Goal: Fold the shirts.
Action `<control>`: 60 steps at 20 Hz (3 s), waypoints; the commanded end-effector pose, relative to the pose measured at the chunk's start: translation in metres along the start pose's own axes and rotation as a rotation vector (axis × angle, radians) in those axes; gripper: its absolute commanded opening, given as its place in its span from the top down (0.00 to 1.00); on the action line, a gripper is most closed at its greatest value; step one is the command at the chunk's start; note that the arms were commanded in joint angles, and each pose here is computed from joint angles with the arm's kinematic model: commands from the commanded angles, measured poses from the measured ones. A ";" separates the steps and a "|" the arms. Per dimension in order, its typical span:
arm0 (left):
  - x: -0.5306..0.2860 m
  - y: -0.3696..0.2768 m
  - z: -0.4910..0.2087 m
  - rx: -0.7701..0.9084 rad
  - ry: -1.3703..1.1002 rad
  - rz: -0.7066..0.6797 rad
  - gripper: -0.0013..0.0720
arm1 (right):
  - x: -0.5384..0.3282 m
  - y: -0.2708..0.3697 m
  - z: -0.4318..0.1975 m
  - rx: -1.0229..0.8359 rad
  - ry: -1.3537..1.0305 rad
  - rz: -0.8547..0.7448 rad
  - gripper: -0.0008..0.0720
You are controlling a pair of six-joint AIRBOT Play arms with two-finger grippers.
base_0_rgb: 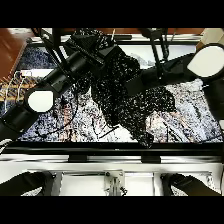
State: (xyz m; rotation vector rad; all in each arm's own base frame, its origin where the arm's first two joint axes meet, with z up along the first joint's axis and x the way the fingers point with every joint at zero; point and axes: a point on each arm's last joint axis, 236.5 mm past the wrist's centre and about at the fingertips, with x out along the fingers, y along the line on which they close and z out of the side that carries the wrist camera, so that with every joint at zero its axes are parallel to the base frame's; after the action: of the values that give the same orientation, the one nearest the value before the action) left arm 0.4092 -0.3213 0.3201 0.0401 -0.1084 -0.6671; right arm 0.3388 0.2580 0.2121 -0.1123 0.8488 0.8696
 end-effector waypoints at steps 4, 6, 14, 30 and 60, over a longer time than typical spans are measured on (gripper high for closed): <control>0.003 0.026 -0.008 -0.011 0.012 0.051 0.02 | 0.029 0.013 -0.005 -0.137 0.049 -0.046 0.91; 0.002 0.033 -0.008 -0.011 0.013 0.065 0.04 | 0.030 0.016 -0.006 -0.144 0.054 -0.040 0.91; 0.002 0.020 -0.031 -0.063 0.106 0.003 0.46 | 0.035 0.036 -0.001 -0.198 0.033 -0.012 0.91; -0.013 0.067 -0.005 -0.092 0.044 0.103 0.91 | -0.013 0.056 0.009 -0.208 -0.056 -0.011 0.45; -0.048 0.098 0.070 -0.059 -0.122 0.188 0.14 | -0.025 0.080 0.116 -0.385 -0.517 -0.113 0.91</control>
State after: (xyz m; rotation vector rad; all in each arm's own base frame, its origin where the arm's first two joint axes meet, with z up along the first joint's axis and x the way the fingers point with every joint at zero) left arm 0.4271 -0.2168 0.3883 -0.0906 -0.1943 -0.4872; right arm 0.3393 0.3426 0.3095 -0.2837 0.2537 0.9146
